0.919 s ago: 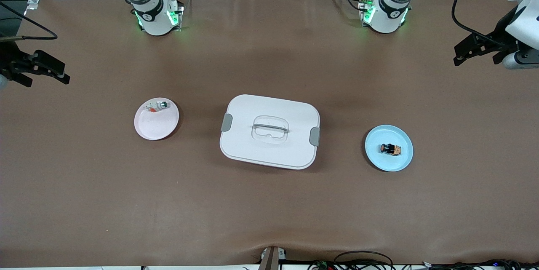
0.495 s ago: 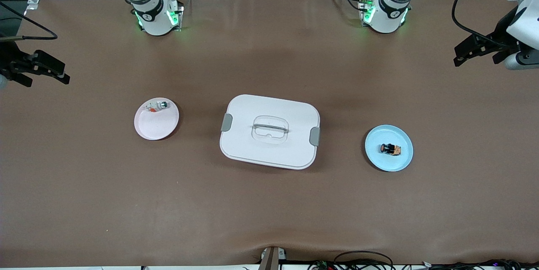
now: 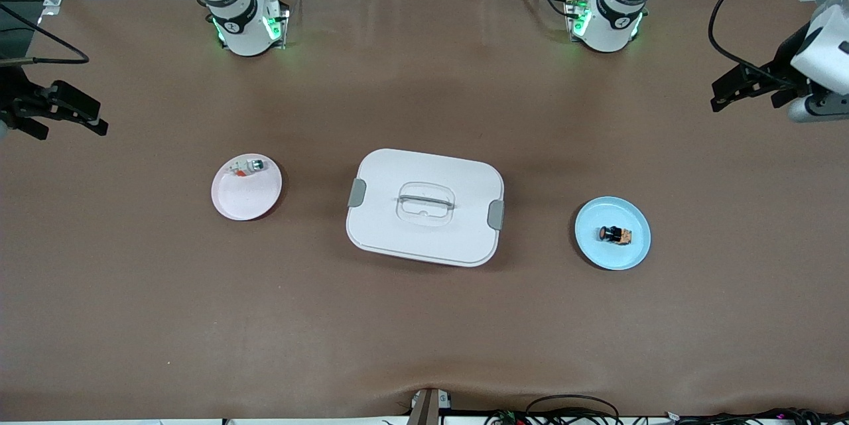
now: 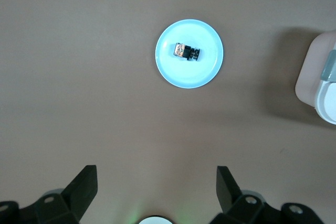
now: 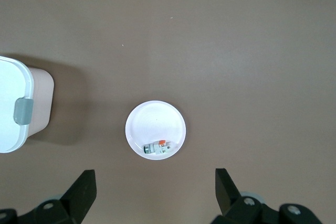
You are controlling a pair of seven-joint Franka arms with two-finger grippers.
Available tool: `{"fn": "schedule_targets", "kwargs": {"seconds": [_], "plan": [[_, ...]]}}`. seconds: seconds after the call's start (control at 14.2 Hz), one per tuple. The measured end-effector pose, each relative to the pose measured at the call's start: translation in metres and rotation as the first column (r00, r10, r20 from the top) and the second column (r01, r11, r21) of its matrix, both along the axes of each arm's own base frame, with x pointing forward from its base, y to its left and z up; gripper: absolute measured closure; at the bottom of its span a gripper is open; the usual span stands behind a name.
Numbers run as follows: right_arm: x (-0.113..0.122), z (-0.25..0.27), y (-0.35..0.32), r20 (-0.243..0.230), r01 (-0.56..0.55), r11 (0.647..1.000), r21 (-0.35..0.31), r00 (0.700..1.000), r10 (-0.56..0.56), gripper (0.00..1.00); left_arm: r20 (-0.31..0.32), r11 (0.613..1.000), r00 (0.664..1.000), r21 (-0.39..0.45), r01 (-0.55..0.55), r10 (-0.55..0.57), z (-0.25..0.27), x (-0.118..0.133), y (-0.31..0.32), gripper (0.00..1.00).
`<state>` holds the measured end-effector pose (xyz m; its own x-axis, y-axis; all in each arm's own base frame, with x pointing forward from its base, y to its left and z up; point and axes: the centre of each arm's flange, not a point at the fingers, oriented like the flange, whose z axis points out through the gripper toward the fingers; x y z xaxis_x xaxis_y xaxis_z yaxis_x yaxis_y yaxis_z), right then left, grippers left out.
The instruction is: Transfer orange switch to right arm and place
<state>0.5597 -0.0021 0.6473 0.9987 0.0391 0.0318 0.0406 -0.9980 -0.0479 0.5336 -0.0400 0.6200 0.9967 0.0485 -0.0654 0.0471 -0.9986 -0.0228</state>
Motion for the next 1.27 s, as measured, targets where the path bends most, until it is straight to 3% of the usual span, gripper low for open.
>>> {"fn": "schedule_targets", "kwargs": {"seconds": [0.21, 1.27], "plan": [[0.000, 0.000, 0.000, 0.000, 0.000, 1.000, 0.000, 1.000, 0.000, 0.00, -0.021, 1.000, 1.000, -0.002, 0.012, -0.012, -0.025, 0.015, -0.006, 0.00], [0.000, -0.001, 0.000, -0.002, 0.000, 1.000, 0.000, 1.000, 0.000, 0.00, 0.057, 0.995, 0.995, -0.033, 0.089, -0.087, -0.237, 0.074, -0.021, 0.00]]}}
